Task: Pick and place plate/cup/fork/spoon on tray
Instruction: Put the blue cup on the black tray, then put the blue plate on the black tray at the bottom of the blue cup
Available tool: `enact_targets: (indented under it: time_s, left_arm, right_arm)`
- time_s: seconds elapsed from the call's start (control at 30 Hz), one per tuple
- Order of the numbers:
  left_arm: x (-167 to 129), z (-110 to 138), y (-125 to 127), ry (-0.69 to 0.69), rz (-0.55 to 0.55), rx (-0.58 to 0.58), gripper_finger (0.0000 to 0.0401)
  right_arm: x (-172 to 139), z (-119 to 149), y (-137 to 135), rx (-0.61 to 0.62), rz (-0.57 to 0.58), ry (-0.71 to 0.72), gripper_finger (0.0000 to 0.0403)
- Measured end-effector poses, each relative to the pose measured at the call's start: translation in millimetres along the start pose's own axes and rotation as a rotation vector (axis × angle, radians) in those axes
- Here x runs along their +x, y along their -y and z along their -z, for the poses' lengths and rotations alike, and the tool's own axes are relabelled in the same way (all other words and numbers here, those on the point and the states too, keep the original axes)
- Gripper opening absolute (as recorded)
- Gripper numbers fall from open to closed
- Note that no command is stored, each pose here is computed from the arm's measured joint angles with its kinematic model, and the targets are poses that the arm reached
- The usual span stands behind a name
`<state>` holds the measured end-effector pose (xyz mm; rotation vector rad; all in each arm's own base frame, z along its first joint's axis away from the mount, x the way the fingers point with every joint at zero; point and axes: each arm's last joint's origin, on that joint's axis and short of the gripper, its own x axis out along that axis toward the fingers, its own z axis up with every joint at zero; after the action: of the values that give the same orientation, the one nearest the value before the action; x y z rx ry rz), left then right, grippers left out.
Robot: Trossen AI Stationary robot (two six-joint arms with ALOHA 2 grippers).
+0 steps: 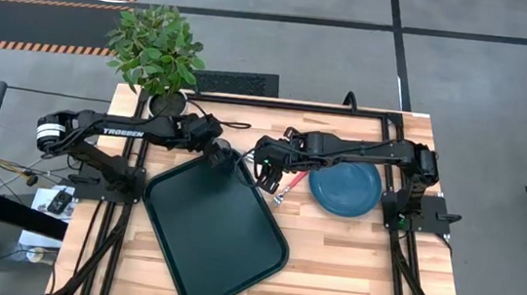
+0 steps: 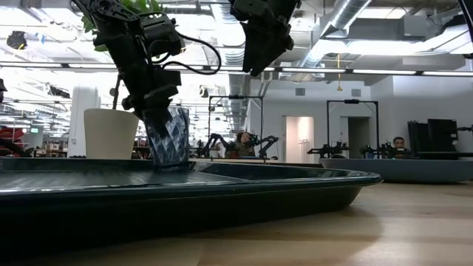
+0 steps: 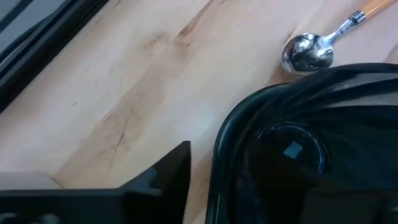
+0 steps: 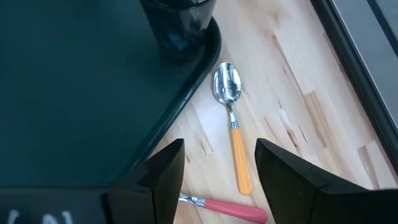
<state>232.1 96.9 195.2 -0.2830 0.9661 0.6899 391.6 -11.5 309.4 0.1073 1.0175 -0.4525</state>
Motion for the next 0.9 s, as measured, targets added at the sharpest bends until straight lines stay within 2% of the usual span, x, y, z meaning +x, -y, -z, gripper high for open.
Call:
enact_targets:
  time_s: [0.2, 0.37, 0.53, 0.73, 0.9]
  left_arm:
    - [-1, -1, 1, -0.003, 0.031, -0.002, 0.0219]
    - [-8, -9, 1, -0.008, 0.040, 0.009, 0.0245]
    - [-18, -22, 2, 0.011, 0.045, 0.032, 0.0251]
    - [-30, -37, 2, 0.049, 0.039, 0.040, 0.0250]
    - [-34, -41, 2, 0.053, 0.045, 0.041, 0.0250]
  right_arm:
    - [-1, 0, 0, 0.003, -0.001, 0.002, 0.0221]
    - [-18, -2, 6, 0.027, -0.015, 0.045, 0.0221]
    - [-47, 0, 11, 0.058, -0.032, 0.101, 0.0221]
    - [-97, 9, 15, 0.084, -0.066, 0.218, 0.0221]
    - [-124, 22, 16, 0.107, -0.015, 0.262, 0.0221]
